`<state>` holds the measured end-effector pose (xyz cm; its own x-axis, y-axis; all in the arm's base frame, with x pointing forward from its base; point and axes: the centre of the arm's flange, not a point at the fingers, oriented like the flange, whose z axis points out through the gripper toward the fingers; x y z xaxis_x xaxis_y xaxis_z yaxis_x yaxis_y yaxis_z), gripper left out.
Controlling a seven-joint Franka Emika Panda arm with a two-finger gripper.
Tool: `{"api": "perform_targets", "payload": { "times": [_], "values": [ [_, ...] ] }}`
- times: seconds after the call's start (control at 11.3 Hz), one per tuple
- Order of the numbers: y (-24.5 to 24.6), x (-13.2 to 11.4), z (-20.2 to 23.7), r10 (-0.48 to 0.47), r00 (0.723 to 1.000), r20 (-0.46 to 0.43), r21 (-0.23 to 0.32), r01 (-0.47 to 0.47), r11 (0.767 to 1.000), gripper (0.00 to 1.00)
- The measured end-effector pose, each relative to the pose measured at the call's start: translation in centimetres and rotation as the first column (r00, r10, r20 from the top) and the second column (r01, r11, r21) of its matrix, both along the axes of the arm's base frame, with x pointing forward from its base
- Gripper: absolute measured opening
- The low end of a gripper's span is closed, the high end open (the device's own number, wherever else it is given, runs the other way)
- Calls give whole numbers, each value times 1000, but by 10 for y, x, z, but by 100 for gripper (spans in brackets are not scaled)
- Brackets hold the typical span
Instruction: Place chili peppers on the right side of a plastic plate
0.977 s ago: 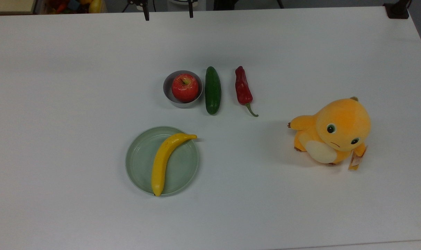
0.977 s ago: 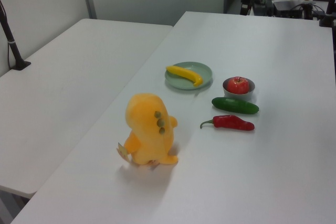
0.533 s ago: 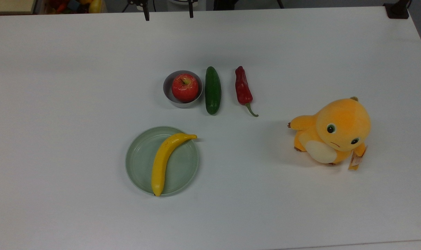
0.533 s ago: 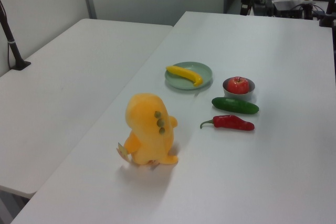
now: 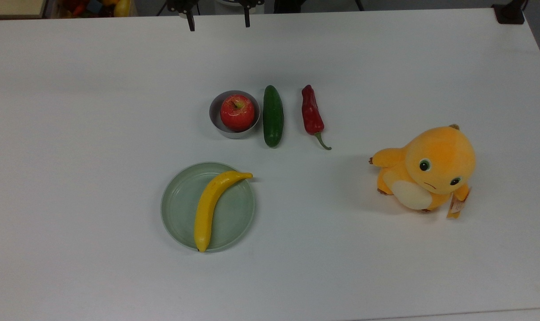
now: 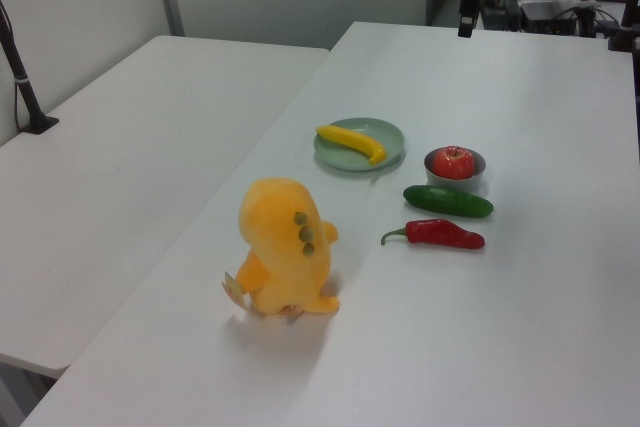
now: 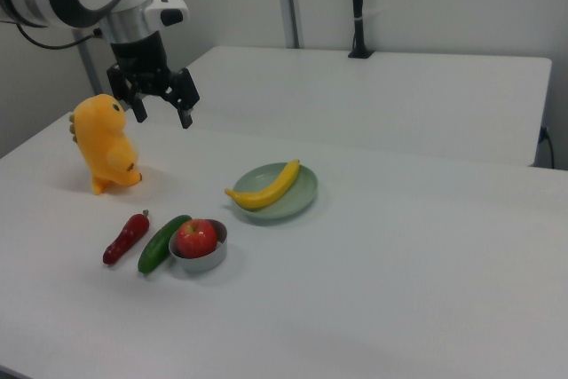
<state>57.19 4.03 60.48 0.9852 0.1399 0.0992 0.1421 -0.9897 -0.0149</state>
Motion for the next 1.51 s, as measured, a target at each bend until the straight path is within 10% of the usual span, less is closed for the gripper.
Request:
{"api": "perform_targets", "payload": {
  "times": [1.51],
  "values": [
    [159, -40, -164, 283, 929, -239, 14, -288, 957, 100]
  ]
}}
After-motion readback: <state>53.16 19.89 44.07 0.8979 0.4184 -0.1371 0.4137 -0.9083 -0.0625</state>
